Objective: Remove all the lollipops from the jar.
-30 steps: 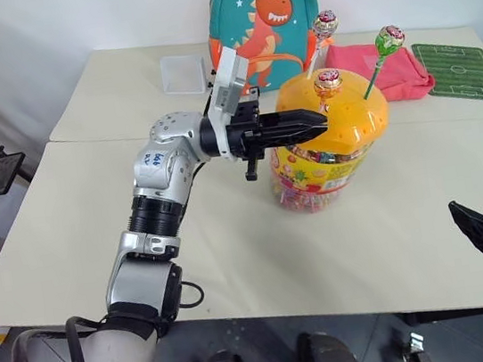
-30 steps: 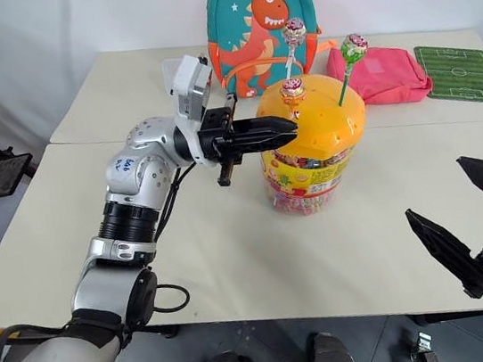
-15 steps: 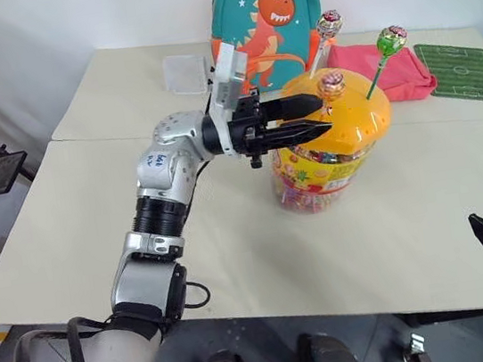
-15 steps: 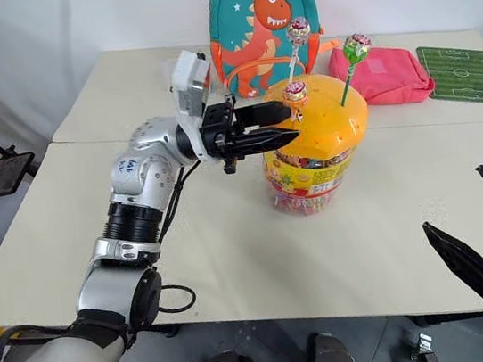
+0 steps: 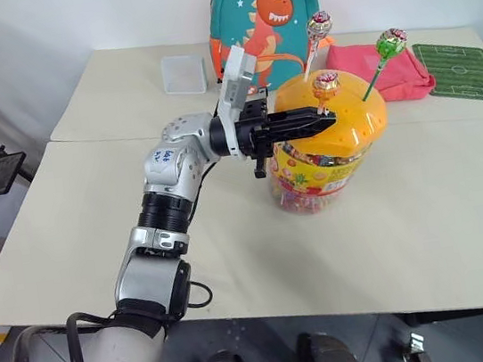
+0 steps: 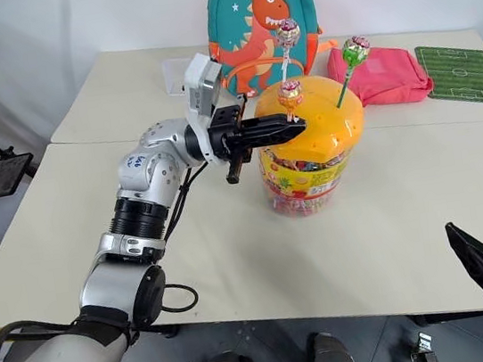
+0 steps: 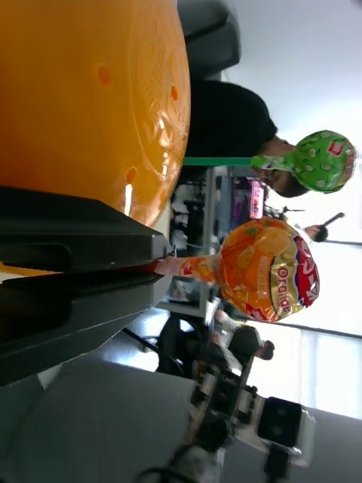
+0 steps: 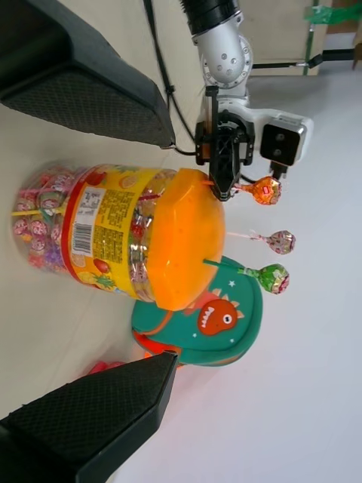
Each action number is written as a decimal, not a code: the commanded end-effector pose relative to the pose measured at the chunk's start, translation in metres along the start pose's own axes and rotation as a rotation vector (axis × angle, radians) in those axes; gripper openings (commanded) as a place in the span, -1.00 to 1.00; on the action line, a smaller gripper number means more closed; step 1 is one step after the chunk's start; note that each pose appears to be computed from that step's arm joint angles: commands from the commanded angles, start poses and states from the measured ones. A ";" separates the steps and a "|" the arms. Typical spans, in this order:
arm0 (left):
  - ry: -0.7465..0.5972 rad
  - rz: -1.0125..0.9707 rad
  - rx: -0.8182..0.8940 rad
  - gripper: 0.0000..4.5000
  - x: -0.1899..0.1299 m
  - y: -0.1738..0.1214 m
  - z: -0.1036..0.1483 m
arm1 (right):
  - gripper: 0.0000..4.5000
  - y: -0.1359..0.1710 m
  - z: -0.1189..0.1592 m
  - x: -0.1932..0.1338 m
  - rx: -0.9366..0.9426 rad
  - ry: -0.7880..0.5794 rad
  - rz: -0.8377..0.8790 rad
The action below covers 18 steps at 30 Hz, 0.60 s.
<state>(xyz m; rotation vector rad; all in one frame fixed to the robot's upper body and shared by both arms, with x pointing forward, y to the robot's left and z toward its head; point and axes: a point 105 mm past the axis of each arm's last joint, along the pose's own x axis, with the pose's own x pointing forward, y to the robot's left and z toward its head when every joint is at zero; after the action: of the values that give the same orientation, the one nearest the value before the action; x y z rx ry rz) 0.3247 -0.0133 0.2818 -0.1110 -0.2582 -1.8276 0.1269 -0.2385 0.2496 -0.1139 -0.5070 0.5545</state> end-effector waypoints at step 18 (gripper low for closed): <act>0.056 0.620 -0.044 -0.98 -0.146 0.018 0.041 | 1.00 0.004 -0.010 0.050 0.075 -0.056 0.352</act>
<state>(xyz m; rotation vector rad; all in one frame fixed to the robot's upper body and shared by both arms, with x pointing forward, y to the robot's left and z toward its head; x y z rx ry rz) 0.3743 0.1134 0.3139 -0.2451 -0.2083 -1.3359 0.1652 -0.2089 0.2652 -0.1042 -0.5637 0.8866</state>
